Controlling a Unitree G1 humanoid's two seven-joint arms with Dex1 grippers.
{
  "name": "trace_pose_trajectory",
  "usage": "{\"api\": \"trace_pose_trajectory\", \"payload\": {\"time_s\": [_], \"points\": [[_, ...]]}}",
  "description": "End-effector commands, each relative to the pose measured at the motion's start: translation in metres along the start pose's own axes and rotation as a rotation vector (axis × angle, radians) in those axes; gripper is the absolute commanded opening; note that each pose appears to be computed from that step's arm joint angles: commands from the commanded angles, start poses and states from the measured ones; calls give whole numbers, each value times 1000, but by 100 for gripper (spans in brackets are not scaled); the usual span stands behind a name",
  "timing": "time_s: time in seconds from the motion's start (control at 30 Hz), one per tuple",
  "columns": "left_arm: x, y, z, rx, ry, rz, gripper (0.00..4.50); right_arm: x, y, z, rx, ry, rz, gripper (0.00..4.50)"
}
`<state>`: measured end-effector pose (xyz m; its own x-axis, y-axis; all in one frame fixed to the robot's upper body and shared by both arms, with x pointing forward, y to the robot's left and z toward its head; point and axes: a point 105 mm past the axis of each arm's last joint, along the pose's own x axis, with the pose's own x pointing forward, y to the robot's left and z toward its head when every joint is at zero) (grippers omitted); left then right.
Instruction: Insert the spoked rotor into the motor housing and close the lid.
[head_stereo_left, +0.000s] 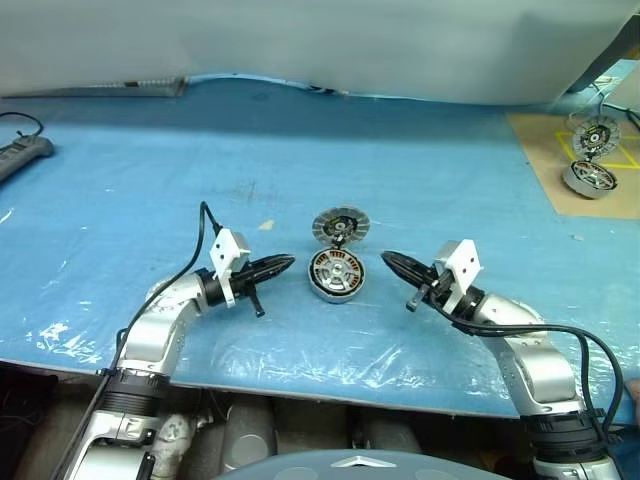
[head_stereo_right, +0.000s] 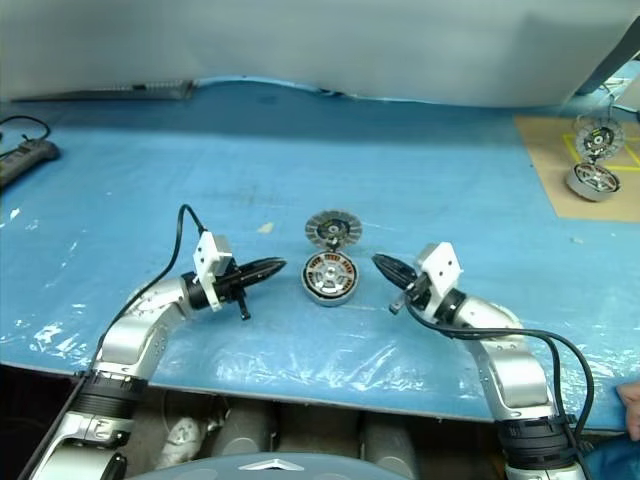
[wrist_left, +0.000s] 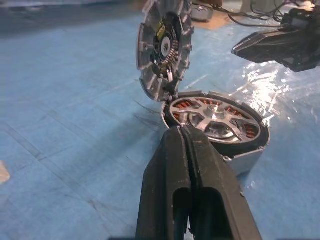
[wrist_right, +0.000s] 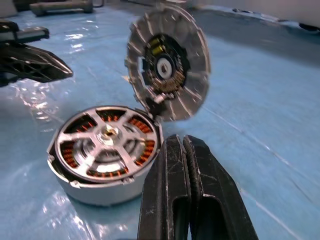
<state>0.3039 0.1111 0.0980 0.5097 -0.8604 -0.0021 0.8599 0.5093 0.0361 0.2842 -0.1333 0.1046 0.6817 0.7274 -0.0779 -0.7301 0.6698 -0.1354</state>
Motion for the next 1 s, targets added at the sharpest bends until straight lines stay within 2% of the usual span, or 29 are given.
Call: {"api": "trace_pose_trajectory", "payload": {"time_s": [0.03, 0.17, 0.43, 0.7, 0.83, 1.0], "points": [[-3, 6, 13, 37, -61, 55, 4, 16, 20, 10, 20, -31, 88, 0], [-1, 9, 14, 32, -41, 85, 4, 36, 30, -3, 53, 18, 121, 0], [3, 9, 26, 23, -42, 102, 4, 65, 53, -9, 88, 23, 227, 0], [3, 7, 24, 18, -32, 109, 4, 75, 46, -44, 50, 253, 196, 0], [1, 5, 20, 7, -30, 108, 4, 72, 48, -30, 91, 213, 221, 0], [0, 1, 17, -20, -36, 88, 4, 62, 43, 8, 115, 66, 264, 0]]}}
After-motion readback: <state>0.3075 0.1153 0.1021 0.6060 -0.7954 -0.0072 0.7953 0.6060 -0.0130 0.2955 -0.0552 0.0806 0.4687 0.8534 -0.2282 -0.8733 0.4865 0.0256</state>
